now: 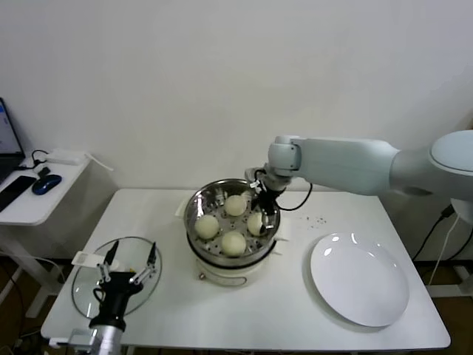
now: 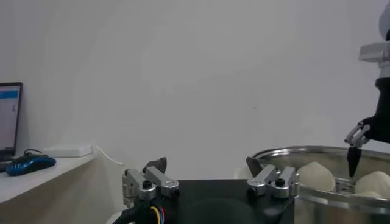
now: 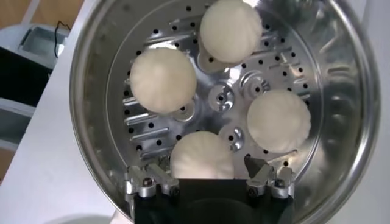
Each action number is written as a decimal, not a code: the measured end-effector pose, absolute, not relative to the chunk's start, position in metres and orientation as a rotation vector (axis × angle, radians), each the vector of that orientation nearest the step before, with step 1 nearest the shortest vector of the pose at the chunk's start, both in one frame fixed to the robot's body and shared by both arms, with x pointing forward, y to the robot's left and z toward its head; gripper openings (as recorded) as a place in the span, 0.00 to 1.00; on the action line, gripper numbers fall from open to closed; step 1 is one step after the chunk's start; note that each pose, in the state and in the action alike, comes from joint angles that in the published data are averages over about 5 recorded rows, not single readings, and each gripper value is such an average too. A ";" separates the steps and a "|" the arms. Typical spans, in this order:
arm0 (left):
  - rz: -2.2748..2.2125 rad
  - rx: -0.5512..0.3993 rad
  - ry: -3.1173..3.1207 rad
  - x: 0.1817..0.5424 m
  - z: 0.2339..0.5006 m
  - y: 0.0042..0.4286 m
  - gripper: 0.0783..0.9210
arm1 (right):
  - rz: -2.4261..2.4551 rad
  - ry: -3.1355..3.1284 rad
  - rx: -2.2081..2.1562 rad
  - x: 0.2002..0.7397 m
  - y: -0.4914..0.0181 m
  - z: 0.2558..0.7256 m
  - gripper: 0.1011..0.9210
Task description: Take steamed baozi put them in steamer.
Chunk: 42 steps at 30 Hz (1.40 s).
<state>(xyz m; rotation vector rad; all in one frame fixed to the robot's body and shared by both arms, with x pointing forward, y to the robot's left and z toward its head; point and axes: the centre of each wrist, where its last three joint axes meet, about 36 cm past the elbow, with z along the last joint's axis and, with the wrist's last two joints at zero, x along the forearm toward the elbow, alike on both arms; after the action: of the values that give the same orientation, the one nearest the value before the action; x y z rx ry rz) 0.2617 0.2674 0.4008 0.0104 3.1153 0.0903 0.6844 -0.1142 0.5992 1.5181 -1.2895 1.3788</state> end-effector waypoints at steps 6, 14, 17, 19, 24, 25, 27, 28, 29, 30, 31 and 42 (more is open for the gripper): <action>0.090 0.009 3.114 0.262 0.401 0.267 0.88 | 1.355 -1.316 1.536 0.685 -0.118 0.615 0.88; 0.096 -0.004 3.113 0.262 0.402 0.270 0.88 | 1.314 -1.424 1.556 0.677 -0.140 0.641 0.88; 0.098 -0.018 3.111 0.262 0.403 0.271 0.88 | 1.299 -1.491 1.567 0.669 -0.154 0.647 0.88; 0.104 -0.030 3.107 0.262 0.403 0.271 0.88 | 1.290 -1.547 1.572 0.661 -0.166 0.649 0.88; 0.120 -0.043 3.098 0.260 0.404 0.271 0.88 | 1.273 -1.717 1.558 0.637 -0.204 0.648 0.88; 0.123 -0.043 3.097 0.260 0.404 0.271 0.88 | 1.268 -1.754 1.550 0.631 -0.213 0.645 0.88; 0.126 -0.041 3.093 0.259 0.405 0.270 0.88 | 1.256 -1.831 1.530 0.618 -0.232 0.638 0.88; 0.127 -0.039 3.091 0.258 0.405 0.269 0.88 | 1.248 -1.872 1.520 0.611 -0.241 0.634 0.88; 0.127 -0.038 3.088 0.258 0.406 0.268 0.88 | 1.239 -1.915 1.510 0.604 -0.250 0.629 0.88; 0.128 -0.036 3.085 0.257 0.406 0.268 0.88 | 1.228 -1.961 1.499 0.596 -0.258 0.624 0.88; 0.128 -0.035 3.082 0.257 0.407 0.267 0.88 | 1.215 -2.008 1.487 0.589 -0.265 0.618 0.88; 0.129 -0.044 3.061 0.251 0.409 0.264 0.88 | 1.051 -2.499 1.398 0.523 -0.286 0.562 0.88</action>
<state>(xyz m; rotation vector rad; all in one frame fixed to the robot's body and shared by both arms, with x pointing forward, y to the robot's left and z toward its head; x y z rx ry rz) 0.2514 0.2641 0.4093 -0.0444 3.0606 0.1293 0.5228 -0.2859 0.5619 1.3979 -2.4987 1.0512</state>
